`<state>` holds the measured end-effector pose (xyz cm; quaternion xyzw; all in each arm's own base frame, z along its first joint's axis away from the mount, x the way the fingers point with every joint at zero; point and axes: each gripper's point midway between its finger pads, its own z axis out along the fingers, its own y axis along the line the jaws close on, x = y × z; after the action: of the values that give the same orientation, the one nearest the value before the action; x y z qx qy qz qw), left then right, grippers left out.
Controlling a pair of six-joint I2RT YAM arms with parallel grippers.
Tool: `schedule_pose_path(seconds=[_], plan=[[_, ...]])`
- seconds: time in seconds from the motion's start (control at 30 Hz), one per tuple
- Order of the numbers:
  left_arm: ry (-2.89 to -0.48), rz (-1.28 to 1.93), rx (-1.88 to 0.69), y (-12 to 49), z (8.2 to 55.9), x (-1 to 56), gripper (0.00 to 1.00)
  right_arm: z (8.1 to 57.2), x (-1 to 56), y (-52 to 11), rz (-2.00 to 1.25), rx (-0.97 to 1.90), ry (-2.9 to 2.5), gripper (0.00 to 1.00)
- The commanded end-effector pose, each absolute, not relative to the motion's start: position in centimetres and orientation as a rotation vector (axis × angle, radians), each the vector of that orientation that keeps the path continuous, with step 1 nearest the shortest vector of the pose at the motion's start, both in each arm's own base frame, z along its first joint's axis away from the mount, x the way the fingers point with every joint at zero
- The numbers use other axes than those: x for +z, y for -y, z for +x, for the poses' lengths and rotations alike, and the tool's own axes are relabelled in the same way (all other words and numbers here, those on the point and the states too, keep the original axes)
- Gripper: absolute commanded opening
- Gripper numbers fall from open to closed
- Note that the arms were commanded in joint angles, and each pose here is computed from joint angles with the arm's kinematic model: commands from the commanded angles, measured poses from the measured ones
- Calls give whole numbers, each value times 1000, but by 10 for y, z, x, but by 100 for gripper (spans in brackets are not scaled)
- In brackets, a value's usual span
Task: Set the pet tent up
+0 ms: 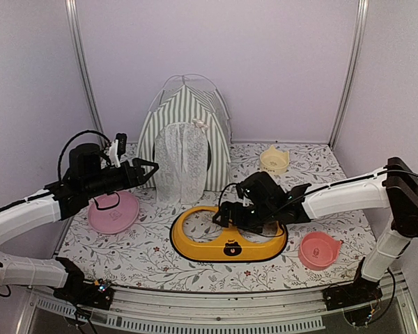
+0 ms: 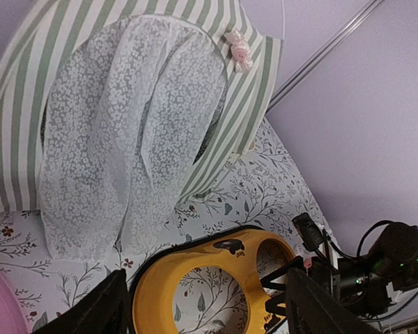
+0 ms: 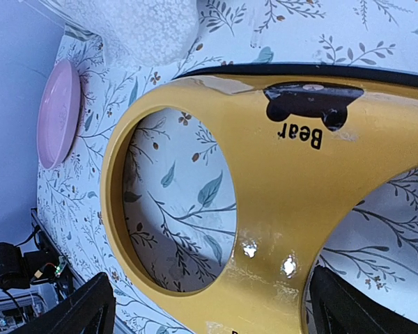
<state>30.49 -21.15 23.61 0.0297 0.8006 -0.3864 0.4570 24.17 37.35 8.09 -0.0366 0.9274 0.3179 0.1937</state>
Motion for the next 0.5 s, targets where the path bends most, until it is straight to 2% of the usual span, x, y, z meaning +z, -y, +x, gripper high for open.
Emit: schedule_pose_path(seconds=[0.0, 0.47], plan=[[-1945, 104, -979, 219, 303, 248, 78, 250, 96, -375, -55, 886, -2549, 99], [-1930, 121, -960, 222, 311, 257, 78, 273, 143, -306, -117, 688, -2454, 99]])
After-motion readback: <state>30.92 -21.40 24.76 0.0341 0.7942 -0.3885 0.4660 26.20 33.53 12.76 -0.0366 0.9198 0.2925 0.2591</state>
